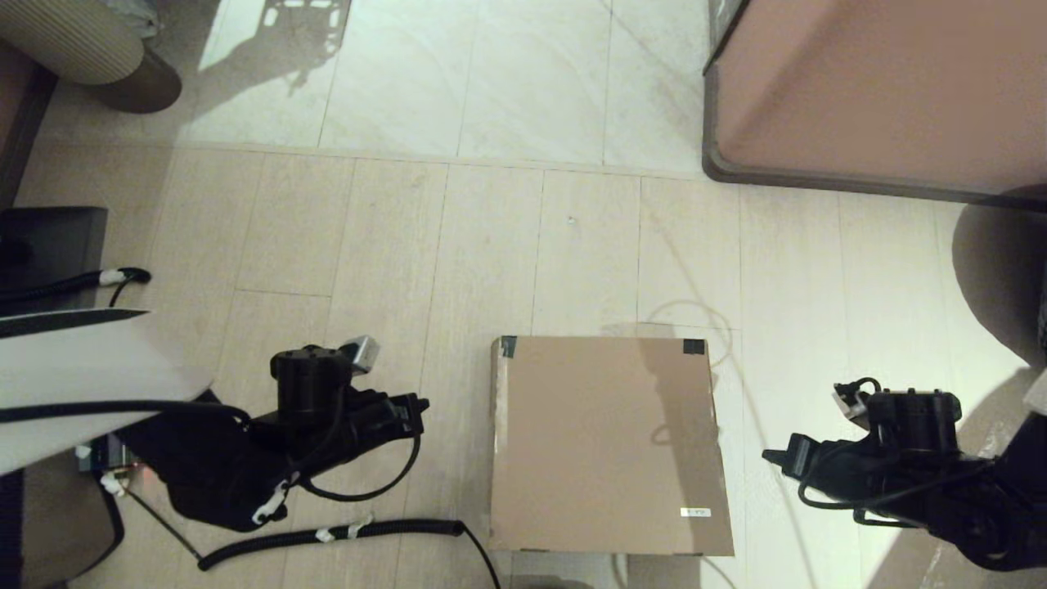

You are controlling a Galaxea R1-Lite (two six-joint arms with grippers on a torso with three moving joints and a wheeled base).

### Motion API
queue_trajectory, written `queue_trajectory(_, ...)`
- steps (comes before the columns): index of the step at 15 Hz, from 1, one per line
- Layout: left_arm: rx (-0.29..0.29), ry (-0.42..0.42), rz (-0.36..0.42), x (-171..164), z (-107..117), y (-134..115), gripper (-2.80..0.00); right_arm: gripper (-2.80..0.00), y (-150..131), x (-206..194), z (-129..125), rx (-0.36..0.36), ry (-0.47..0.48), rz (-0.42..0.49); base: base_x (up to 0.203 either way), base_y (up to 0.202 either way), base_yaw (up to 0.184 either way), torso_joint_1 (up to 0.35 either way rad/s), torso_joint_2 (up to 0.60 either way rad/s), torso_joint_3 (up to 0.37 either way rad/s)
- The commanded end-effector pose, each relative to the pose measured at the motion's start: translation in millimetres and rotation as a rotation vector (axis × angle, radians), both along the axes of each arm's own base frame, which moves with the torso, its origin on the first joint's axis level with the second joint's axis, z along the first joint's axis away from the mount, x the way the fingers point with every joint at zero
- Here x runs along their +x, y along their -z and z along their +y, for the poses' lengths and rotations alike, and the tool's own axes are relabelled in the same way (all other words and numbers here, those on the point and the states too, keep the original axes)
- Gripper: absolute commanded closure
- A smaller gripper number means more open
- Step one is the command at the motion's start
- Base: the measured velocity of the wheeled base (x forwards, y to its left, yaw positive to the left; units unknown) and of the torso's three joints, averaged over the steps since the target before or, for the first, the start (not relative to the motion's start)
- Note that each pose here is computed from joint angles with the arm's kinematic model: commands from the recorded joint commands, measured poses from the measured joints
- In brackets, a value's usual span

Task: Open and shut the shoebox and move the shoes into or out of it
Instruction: Open the shoe box

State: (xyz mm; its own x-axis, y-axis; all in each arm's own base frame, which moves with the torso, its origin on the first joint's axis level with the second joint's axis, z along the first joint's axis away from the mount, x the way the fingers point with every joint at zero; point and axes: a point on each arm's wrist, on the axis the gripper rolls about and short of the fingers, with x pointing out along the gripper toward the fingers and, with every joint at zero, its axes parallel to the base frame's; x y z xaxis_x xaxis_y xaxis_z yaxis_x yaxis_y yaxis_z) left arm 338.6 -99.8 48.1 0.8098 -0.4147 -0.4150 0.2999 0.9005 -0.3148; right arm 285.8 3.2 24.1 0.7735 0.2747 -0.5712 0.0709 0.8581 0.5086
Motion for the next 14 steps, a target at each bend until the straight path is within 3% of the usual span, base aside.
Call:
queue_trajectory(1, 0.005, 0.008, 0.015, 13, -8, 16, 0.00, 0.00, 36, 8, -1, -0.008, -0.005, 0.051, 0.000, 0.000, 0.000, 0.000, 0.00, 0.000)
queue_trajectory(6, 0.028, 0.045, 0.012, 25, -45, 37, 0.00, 0.00, 73, 17, -1, -0.025, -0.006, 0.011, 0.000, 0.000, 0.000, 0.000, 0.00, 0.000)
queue_trajectory(10, 0.064, -0.023, -0.003, 35, -51, 45, 0.00, 0.00, 81, 28, 0, -0.025, -0.009, -0.012, 0.000, 0.000, 0.000, 0.000, 0.00, 0.000)
queue_trajectory(14, 0.081, 0.035, 0.026, 28, -77, 53, 0.00, 0.00, 88, 34, 2, -0.024, -0.016, -0.012, 0.000, 0.000, 0.000, 0.000, 0.00, 0.000)
